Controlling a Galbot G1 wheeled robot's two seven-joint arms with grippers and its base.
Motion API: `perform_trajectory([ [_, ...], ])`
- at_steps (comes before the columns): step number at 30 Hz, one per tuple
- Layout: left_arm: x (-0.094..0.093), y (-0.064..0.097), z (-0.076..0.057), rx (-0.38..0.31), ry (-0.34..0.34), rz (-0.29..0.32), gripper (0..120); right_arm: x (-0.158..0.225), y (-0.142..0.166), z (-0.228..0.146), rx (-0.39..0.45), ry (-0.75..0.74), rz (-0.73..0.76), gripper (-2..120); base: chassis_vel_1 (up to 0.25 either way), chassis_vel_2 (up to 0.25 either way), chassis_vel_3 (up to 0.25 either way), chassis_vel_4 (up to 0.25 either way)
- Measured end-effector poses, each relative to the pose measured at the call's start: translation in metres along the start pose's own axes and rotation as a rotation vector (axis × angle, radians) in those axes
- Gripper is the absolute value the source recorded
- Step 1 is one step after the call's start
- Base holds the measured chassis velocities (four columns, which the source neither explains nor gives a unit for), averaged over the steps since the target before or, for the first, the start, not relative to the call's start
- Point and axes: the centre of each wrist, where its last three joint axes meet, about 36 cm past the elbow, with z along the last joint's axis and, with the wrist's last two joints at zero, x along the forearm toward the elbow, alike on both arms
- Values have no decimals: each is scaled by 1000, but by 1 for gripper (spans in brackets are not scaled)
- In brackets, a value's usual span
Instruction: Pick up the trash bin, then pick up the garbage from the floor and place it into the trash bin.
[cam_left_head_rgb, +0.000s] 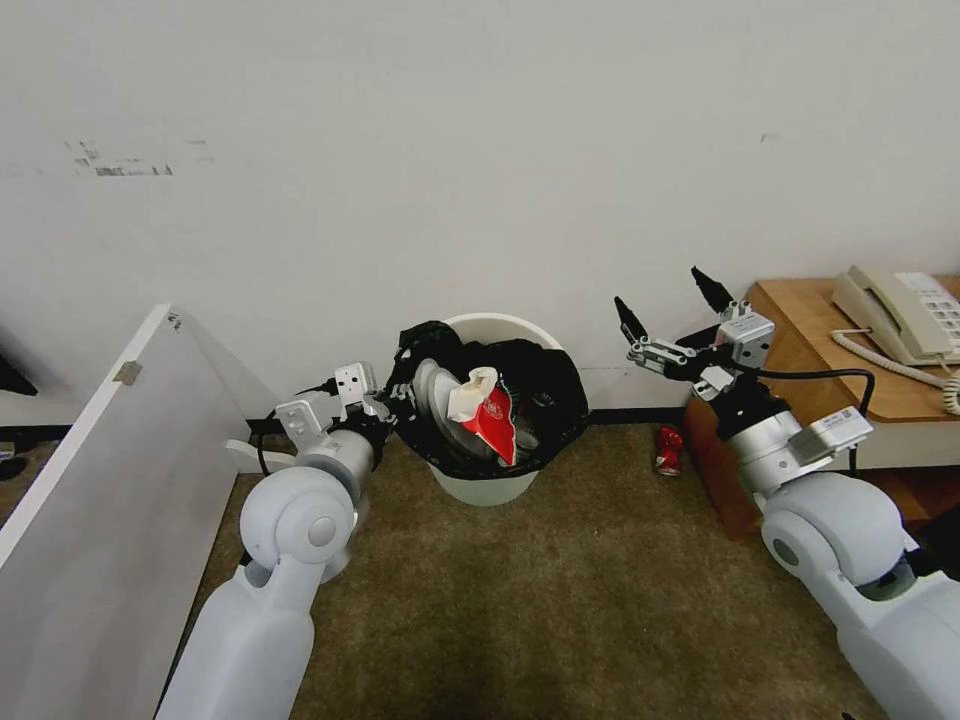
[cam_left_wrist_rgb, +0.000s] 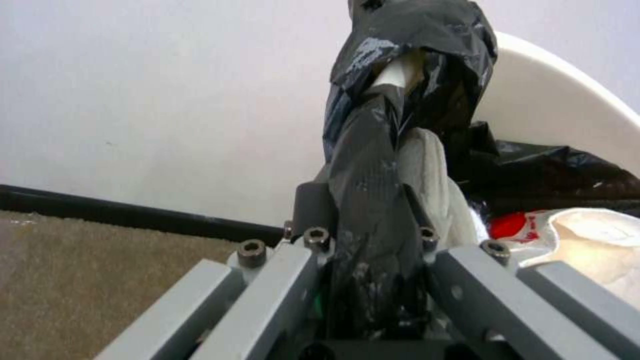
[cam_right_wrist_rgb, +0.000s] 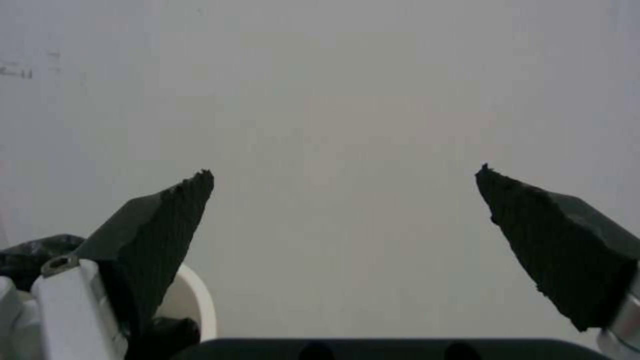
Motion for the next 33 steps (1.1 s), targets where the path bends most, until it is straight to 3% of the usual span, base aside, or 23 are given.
perform_trajectory([
  [33,-3,1,-2,-1,0,1,4,-2,-4,3,5,-25,-16,100,-14,14,12,-16],
])
